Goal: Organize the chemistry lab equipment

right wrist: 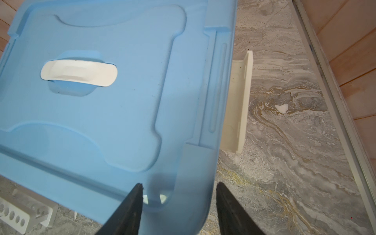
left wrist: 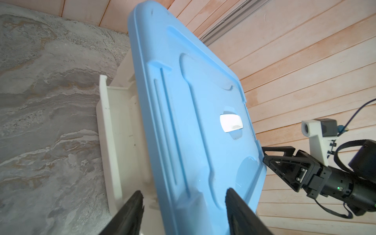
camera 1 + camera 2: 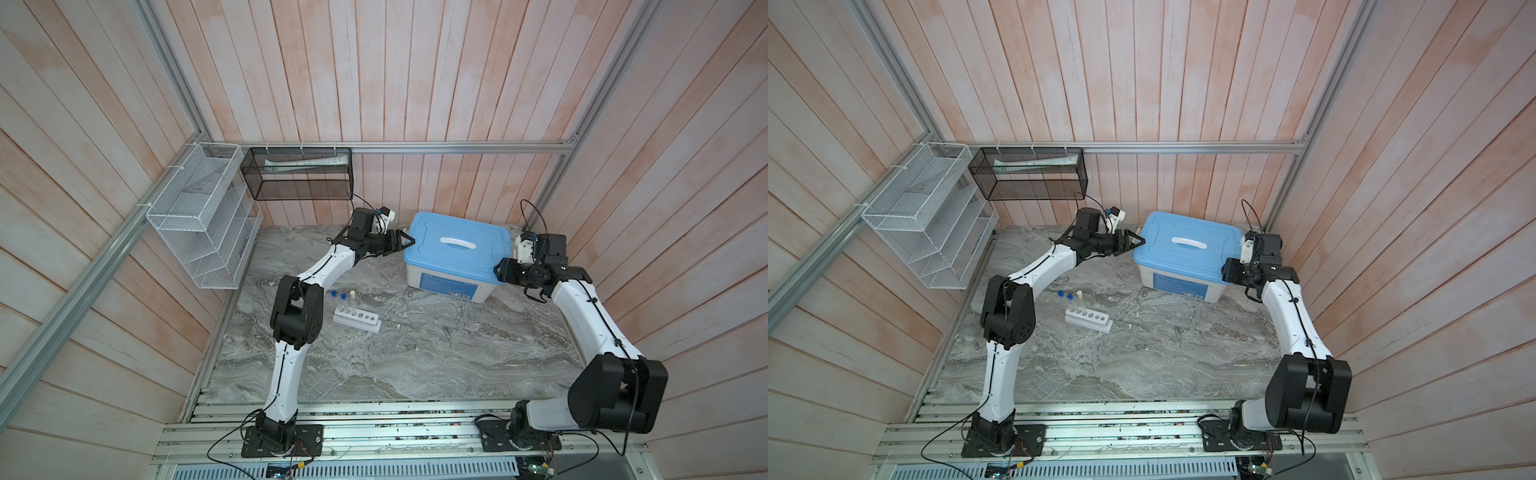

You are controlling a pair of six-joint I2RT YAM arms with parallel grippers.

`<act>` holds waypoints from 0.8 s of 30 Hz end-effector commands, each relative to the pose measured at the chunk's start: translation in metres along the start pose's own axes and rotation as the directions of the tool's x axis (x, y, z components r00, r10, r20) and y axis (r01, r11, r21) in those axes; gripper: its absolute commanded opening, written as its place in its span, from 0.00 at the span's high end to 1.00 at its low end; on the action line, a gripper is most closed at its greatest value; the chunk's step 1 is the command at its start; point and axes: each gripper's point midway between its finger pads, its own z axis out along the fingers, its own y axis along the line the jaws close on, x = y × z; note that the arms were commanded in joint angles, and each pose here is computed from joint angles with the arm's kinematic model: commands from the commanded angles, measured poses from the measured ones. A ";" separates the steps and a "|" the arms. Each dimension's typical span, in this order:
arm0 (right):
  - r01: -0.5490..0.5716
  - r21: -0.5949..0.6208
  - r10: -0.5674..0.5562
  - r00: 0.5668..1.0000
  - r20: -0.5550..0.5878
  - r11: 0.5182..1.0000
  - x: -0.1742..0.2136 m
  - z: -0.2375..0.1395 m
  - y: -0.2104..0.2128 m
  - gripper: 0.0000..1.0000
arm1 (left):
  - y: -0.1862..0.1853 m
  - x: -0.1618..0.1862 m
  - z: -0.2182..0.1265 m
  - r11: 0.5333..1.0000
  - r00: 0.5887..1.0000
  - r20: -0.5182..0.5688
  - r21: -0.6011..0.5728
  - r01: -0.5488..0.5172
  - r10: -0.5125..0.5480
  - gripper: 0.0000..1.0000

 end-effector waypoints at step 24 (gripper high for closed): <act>0.054 -0.039 -0.048 0.988 0.146 0.998 -0.054 -0.015 0.027 0.33 | -0.060 -0.039 -0.036 0.942 0.949 0.089 -0.182 -0.282 0.301 0.34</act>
